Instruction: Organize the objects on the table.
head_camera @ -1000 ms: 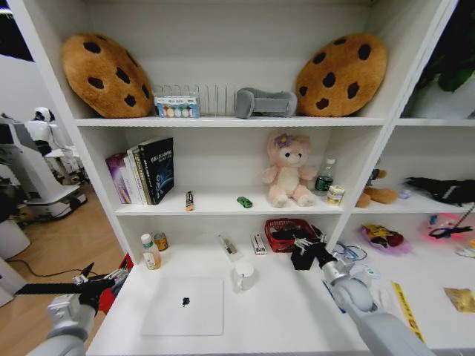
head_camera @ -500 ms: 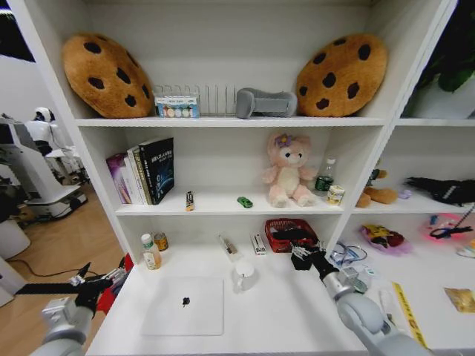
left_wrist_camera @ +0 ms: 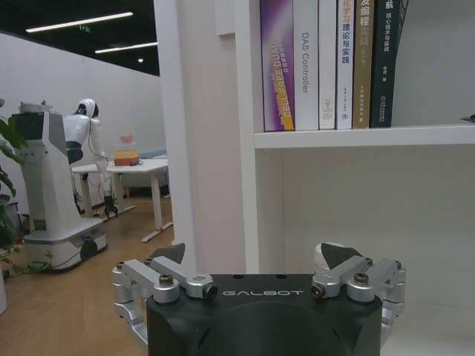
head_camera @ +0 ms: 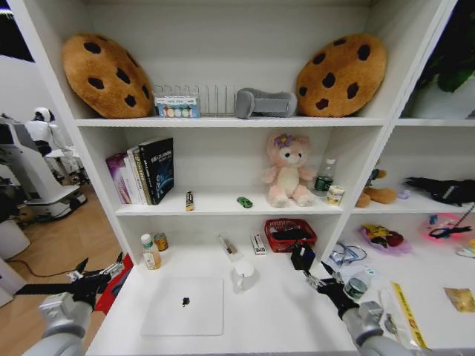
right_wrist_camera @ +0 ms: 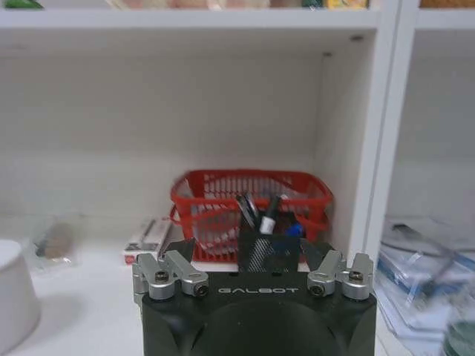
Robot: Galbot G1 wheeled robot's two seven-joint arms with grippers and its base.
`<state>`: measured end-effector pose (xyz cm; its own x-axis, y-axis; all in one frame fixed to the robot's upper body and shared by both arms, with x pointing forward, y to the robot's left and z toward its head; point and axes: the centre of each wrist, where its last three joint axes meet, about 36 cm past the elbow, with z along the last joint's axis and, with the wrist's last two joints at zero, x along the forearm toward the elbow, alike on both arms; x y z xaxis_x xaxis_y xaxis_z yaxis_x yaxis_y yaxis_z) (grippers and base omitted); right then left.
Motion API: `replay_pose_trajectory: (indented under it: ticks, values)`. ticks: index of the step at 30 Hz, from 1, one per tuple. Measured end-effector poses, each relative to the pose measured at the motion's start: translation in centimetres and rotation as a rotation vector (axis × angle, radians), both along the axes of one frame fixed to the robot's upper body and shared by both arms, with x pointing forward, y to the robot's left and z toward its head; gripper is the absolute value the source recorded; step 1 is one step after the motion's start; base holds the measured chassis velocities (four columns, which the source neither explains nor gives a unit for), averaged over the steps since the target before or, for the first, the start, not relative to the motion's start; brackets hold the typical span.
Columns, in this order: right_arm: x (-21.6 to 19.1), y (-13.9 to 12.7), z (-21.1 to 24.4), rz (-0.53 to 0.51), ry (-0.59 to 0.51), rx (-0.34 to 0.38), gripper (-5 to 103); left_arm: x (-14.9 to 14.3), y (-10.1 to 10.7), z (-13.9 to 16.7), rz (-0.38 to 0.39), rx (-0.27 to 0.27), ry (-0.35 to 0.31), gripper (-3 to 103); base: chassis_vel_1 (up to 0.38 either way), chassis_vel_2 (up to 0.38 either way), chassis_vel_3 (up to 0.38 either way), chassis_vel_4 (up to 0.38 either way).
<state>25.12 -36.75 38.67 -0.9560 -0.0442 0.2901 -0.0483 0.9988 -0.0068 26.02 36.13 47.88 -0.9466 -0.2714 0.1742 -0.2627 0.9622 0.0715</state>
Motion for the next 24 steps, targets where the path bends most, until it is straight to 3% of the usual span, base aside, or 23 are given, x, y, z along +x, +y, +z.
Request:
replay_pose_trajectory:
  ticks: [5, 13, 24]
  values:
    - [0.7, -2.8, -1.2, -0.079, 0.095, 0.008, 78, 0.4, -0.1, 0.1, -0.003, -0.003, -0.013, 100, 0.0, 0.0, 0.0, 0.0]
    - [1.6, -4.3, -2.2, -0.103, 0.129, -0.002, 74, 0.6, -0.1, 0.0, -0.002, -0.007, -0.016, 100, 0.0, 0.0, 0.0, 0.0]
    - [5.7, -5.9, -3.3, -0.122, 0.196, 0.058, 73, 0.4, 0.1, -0.4, 0.005, -0.006, -0.001, 100, 0.0, 0.0, 0.0, 0.0]
